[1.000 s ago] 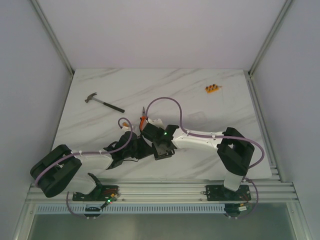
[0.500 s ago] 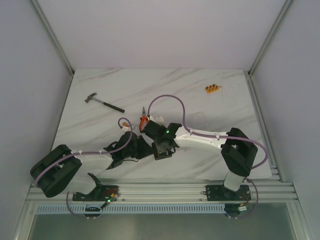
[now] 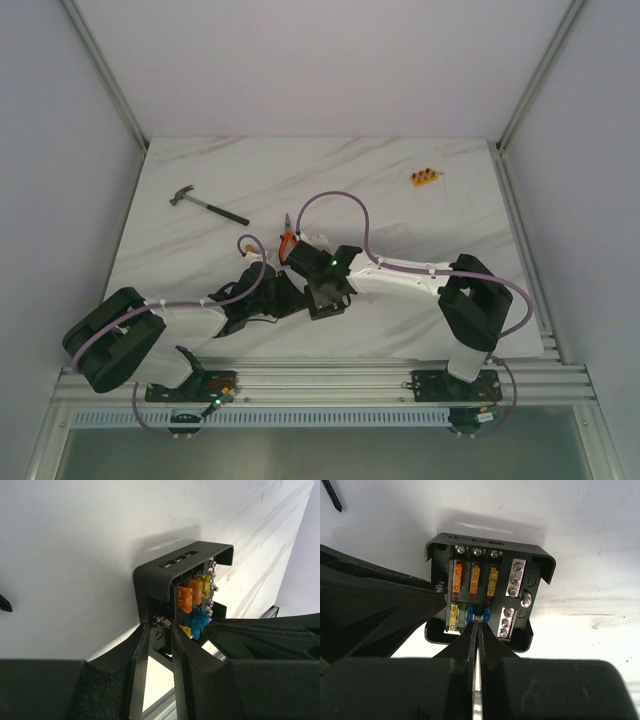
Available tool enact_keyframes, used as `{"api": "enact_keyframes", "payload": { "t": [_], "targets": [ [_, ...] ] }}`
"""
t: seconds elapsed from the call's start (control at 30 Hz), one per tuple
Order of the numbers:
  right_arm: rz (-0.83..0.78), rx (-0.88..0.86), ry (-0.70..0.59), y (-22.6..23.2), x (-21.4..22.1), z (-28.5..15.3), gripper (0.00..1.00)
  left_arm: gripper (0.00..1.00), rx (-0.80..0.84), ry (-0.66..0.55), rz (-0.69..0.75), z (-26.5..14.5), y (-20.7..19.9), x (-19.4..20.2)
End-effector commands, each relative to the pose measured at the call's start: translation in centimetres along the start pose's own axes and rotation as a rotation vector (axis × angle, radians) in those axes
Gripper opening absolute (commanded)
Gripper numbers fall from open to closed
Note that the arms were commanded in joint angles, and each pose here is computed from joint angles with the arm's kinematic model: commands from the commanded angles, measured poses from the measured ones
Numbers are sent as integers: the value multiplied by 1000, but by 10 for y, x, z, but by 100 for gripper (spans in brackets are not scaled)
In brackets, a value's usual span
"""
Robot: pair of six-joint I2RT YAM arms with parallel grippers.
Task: Snap on the fuse box
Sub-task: Install the fuse at the fuse box base.
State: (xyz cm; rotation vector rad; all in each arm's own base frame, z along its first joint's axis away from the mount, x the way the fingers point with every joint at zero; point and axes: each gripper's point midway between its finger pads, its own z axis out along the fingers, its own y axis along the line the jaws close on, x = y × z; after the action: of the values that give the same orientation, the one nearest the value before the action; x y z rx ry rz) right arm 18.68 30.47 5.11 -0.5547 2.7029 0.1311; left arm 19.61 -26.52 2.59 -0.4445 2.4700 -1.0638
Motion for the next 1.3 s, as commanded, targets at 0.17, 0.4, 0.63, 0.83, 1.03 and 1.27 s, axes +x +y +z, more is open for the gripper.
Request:
{"api": "enact_keyframes", "payload": {
  "t": [0.17,0.4,0.63,0.83,1.03,1.27],
  "targets": [
    [-26,40,100,-8,23,8,4,33,-59,39,2,2,14,9],
    [7,1,-20,-3,-9,-23,12,33,-62,39,1,2,15,9],
    [23,17,-11,-9,-4,-16,15,33,-61,40,1,2,15,10],
    [27,10,-11,-6,-5,-11,16,33,-64,40,-2,2,16,10],
    [32,34,5,-11,-1,-4,17,33,-64,41,-1,2,16,10],
    [21,40,30,-11,3,3,17,33,-65,42,-1,1,17,11]
  ]
}}
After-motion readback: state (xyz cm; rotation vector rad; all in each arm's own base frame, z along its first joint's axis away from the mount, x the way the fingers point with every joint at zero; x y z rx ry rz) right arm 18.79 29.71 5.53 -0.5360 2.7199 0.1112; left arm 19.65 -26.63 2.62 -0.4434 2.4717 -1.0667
